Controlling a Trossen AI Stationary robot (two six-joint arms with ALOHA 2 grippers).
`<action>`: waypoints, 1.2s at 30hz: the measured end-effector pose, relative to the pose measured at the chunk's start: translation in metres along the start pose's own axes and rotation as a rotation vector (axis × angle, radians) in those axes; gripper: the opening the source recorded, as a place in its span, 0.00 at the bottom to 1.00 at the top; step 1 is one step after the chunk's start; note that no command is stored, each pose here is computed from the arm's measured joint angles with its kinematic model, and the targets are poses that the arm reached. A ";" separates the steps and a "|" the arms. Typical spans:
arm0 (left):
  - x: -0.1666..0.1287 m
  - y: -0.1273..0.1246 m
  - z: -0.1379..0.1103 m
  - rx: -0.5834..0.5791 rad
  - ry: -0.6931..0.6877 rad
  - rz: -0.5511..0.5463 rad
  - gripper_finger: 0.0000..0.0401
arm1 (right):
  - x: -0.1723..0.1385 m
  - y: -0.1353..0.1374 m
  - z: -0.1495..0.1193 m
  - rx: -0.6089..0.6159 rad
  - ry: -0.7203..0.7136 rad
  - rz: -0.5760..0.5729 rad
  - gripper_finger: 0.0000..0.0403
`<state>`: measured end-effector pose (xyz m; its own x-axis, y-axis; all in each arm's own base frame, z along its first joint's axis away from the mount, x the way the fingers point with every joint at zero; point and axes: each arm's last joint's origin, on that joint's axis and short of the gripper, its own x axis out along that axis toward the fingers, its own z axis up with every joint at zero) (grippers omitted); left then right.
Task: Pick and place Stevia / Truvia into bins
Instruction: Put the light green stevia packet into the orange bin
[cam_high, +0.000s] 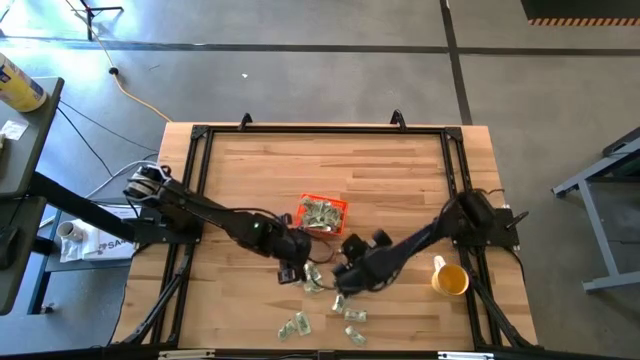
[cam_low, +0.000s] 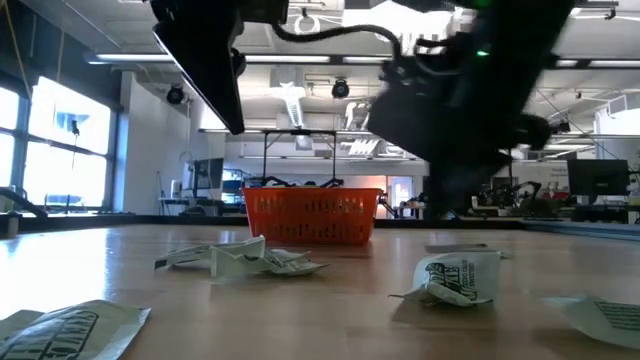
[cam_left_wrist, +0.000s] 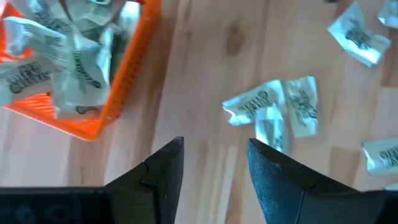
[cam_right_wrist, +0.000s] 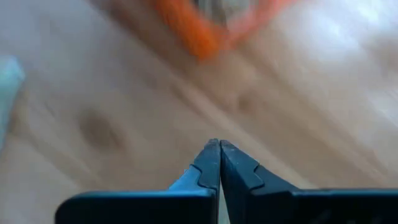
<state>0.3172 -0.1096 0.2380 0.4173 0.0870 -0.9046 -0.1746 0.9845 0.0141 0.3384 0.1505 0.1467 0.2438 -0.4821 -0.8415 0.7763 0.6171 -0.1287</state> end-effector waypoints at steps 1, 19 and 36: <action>-0.001 -0.002 -0.001 0.007 0.000 -0.003 0.53 | -0.001 0.000 0.008 0.011 -0.018 0.020 0.00; -0.010 -0.011 -0.028 -0.129 0.080 0.179 0.53 | -0.020 -0.037 0.063 -0.459 0.210 0.200 0.13; -0.025 0.002 -0.047 -0.402 0.271 0.267 0.53 | 0.018 -0.037 0.018 -0.834 0.288 0.359 0.73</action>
<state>0.2645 -0.1166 0.2407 0.0767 0.2308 -0.9700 -0.5919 0.7934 0.1420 0.3242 0.1076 0.1463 0.1485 -0.0747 -0.9861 -0.0088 0.9970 -0.0769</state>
